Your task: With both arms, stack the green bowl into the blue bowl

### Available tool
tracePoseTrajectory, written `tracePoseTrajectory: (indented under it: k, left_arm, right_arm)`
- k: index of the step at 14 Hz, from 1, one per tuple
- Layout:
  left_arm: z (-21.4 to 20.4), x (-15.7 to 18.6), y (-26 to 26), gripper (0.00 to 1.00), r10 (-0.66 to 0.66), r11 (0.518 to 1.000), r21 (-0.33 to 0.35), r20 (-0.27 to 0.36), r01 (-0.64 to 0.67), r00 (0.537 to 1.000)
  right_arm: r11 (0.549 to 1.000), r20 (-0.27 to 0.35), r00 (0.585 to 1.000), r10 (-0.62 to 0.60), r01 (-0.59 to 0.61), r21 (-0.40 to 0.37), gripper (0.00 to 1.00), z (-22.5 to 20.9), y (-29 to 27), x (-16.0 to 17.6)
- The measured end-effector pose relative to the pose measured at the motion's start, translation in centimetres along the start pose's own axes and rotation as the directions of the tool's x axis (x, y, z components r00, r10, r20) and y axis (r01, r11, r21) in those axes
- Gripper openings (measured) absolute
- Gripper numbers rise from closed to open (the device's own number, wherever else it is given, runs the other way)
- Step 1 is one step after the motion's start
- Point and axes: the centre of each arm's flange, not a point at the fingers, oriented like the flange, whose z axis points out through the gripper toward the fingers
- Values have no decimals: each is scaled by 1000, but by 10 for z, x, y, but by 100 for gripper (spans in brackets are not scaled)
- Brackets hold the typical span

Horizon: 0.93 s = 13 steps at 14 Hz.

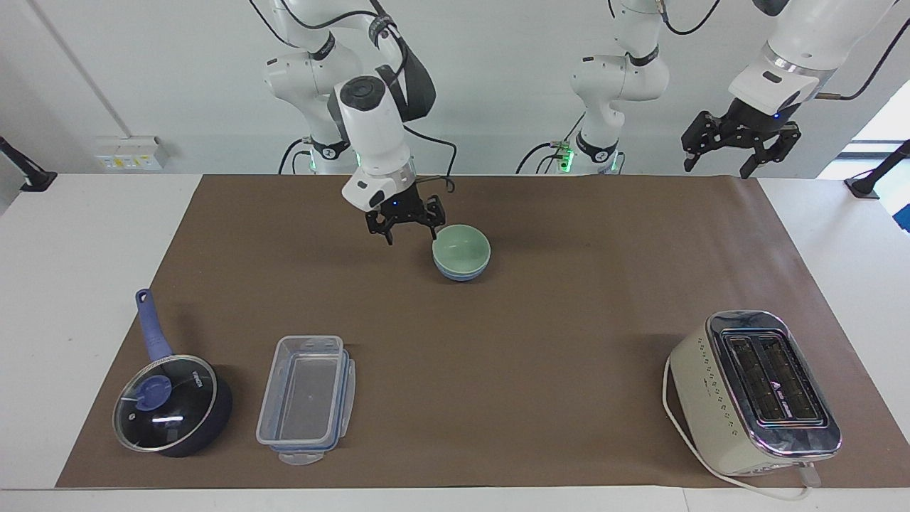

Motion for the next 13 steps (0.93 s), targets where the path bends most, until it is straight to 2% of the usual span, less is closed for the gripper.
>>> tracePoseTrajectory:
  k: [5,9,13]
  left_arm:
    - [0,0,0,100,0,1000,0,0,0,1000]
    - [0,0,0,100,0,1000,0,0,0,1000]
    - [0,0,0,100,0,1000,0,0,0,1000]
  right_arm:
    - [996,-30,997,78,-79,-48,100,-67,51,20]
    - [992,-43,993,113,-115,-49,100,-124,66,32]
    - [990,-59,990,128,-132,-58,100,-164,75,36]
